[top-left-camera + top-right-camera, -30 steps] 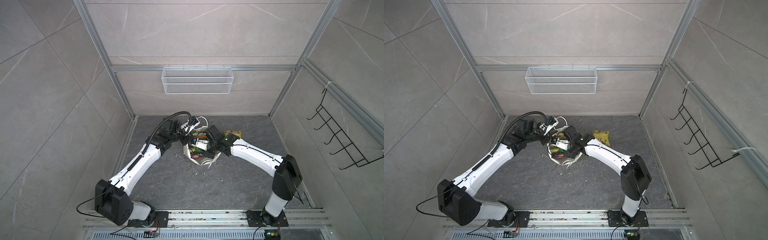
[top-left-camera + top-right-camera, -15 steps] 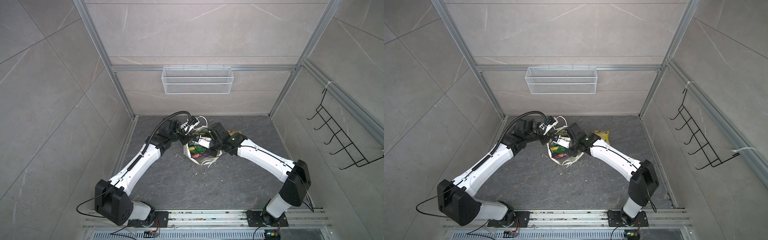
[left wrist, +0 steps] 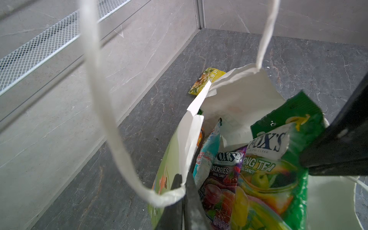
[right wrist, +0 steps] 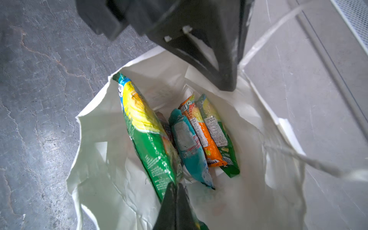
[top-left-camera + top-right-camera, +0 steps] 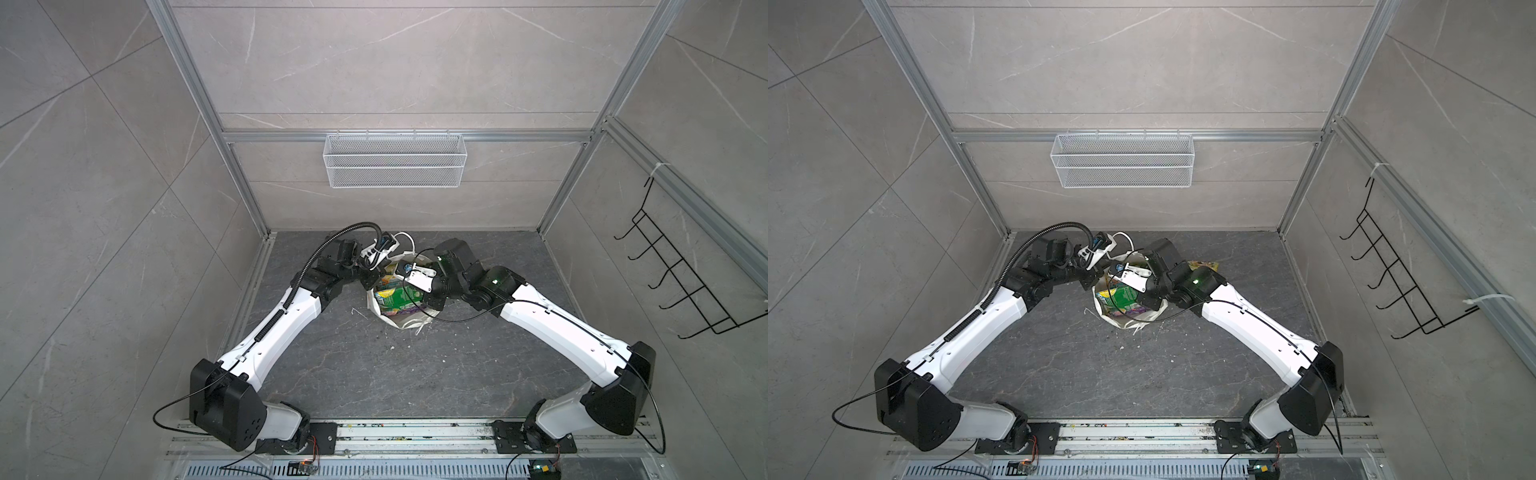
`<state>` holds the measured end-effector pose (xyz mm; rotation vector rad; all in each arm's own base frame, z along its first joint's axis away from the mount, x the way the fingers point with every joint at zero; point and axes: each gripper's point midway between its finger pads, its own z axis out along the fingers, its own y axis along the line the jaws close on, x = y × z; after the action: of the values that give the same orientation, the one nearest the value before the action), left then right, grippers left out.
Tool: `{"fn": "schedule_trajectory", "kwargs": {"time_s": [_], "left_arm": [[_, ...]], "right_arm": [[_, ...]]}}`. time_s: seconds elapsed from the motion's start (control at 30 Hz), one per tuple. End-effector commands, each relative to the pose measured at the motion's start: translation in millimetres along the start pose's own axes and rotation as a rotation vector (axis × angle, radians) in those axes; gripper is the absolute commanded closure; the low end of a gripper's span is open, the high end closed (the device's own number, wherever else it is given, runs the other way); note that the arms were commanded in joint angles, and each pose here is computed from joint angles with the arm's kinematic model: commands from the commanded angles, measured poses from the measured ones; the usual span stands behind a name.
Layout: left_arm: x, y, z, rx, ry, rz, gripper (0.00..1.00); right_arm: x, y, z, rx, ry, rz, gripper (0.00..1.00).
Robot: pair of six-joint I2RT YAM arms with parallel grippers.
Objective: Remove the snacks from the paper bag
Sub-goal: 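Lift the green snack bag out of the paper bag with the right gripper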
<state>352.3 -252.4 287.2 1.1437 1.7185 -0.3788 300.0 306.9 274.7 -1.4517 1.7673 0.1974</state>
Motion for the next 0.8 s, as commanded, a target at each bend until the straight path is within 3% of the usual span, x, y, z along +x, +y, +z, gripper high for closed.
{"fn": "schedule_trajectory", "kwargs": {"time_s": [0.0, 0.47, 0.77], "left_arm": [[-15.5, 3.1, -7.8, -0.018, -0.063, 0.019, 1.00], [-12.5, 5.1, -5.0, -0.026, -0.052, 0.021, 1.00], [-16.7, 4.9, -4.7, -0.022, -0.073, 0.025, 1.00]], "right_arm": [[-24.6, -3.1, -35.0, 0.028, -0.111, 0.031, 1.00], [-58.6, -23.3, -110.1, 0.168, -0.314, 0.081, 1.00], [-54.7, -48.8, -148.0, 0.335, -0.330, 0.170, 1.00]]}}
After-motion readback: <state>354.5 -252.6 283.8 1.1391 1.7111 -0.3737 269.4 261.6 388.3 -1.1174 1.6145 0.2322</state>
